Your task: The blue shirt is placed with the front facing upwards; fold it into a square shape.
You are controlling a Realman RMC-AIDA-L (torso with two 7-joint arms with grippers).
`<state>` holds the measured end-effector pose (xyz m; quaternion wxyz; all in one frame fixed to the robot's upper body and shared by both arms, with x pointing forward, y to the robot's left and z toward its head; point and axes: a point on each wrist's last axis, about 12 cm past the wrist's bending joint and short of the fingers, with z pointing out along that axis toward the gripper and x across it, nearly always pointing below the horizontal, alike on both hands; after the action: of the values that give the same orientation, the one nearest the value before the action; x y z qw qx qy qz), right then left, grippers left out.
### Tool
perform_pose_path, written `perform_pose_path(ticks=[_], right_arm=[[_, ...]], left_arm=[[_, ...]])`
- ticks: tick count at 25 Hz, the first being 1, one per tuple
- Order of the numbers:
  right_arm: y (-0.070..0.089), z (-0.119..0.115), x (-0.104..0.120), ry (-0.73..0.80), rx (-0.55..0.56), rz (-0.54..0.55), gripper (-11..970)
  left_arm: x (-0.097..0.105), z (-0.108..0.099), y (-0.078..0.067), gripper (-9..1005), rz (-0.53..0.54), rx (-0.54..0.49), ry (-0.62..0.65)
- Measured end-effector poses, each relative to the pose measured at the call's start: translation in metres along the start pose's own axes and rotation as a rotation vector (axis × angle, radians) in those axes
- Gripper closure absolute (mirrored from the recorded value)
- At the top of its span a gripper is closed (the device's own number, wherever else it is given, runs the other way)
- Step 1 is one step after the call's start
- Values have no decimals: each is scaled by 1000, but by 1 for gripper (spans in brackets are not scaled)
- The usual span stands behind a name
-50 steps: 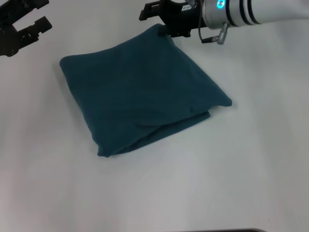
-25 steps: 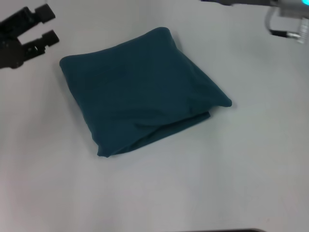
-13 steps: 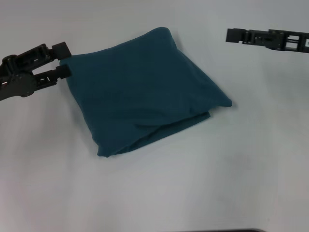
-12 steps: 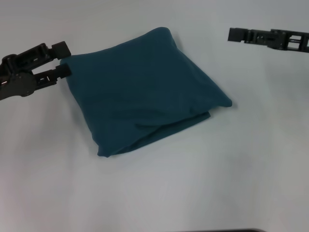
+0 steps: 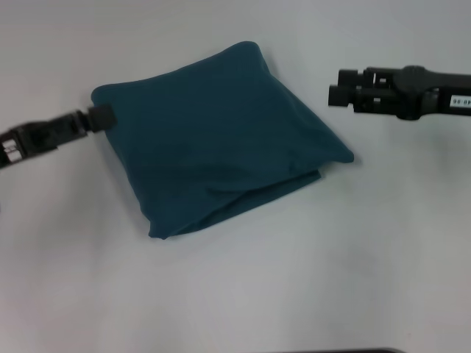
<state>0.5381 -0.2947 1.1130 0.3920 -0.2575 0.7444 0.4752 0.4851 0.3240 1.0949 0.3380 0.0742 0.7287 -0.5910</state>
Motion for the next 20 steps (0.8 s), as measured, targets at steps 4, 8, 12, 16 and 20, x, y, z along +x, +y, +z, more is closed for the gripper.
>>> perform_pose_path(ticks=[4, 8, 12, 16, 20], right_arm=[[0, -1, 7, 26, 8, 17, 279], [0, -2, 10, 17, 12, 26, 279], [1, 2, 10, 11, 5, 26, 279], [2, 7, 10, 14, -8, 25, 279], [3, 9, 8, 11, -10, 31, 279]], left_arm=[[12, 8, 7, 123, -98, -41, 58], [20, 10, 16, 123, -196, -96, 57], [22, 8, 17, 124, -164, -98, 54], [25, 7, 16, 124, -124, -90, 69], [30, 7, 17, 124, -85, -102, 103]])
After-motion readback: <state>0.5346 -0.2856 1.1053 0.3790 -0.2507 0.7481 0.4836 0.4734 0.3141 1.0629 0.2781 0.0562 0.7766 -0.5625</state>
